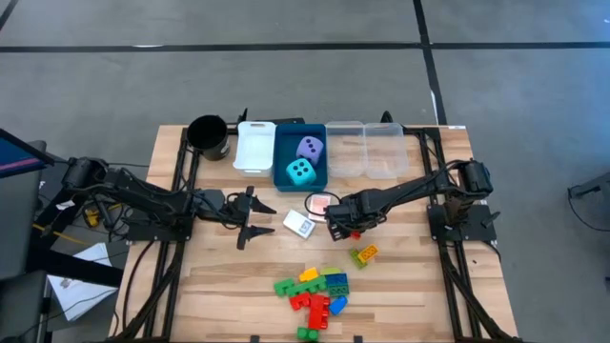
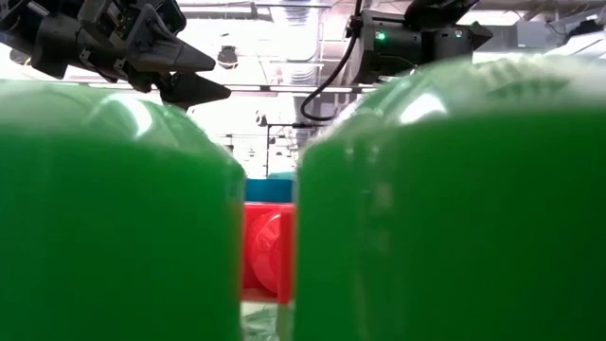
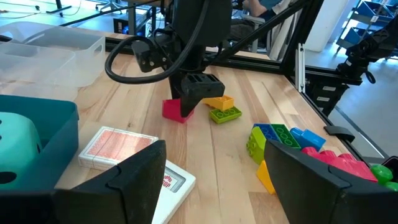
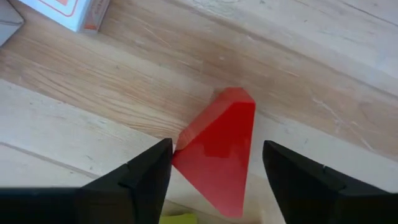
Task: Pick & Place Toys
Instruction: Put the red triangle block into the right transparent bin
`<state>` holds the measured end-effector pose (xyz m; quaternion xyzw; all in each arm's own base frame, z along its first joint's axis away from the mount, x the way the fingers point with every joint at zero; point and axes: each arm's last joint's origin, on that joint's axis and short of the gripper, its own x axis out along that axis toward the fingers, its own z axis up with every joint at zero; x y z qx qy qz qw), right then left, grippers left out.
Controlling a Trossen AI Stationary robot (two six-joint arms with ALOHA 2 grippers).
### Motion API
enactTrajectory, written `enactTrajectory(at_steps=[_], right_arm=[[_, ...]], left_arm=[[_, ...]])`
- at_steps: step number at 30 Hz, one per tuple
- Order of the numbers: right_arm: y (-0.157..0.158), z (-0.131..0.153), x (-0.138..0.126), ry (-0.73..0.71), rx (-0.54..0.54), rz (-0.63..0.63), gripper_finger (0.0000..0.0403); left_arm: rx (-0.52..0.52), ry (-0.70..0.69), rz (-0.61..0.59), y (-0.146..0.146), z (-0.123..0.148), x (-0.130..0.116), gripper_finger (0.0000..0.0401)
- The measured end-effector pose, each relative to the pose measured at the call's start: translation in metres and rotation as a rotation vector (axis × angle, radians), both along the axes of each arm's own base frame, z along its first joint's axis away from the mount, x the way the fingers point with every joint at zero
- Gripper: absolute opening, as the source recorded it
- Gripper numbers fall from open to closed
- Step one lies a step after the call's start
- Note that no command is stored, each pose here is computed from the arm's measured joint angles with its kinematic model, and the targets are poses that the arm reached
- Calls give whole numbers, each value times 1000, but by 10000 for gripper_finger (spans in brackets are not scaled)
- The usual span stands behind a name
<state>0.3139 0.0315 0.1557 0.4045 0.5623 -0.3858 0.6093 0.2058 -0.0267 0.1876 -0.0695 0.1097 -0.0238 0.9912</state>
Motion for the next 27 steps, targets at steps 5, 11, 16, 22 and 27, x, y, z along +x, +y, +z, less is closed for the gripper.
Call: enactTrajectory(at_steps=[5,11,16,22,27], right_arm=[[1,0,0,5,30,-8,184],[2,0,0,6,42,32,157],[2,0,-1,11,45,83,157],[3,17,-1,85,62,129,157],[0,41,5,113,-27,141,157]], left_arm=[[0,0,0,0,0,0,266],[0,0,0,0,0,0,266],[0,0,0,0,0,0,266],[0,0,0,0,0,0,266],[0,0,0,0,0,0,266]])
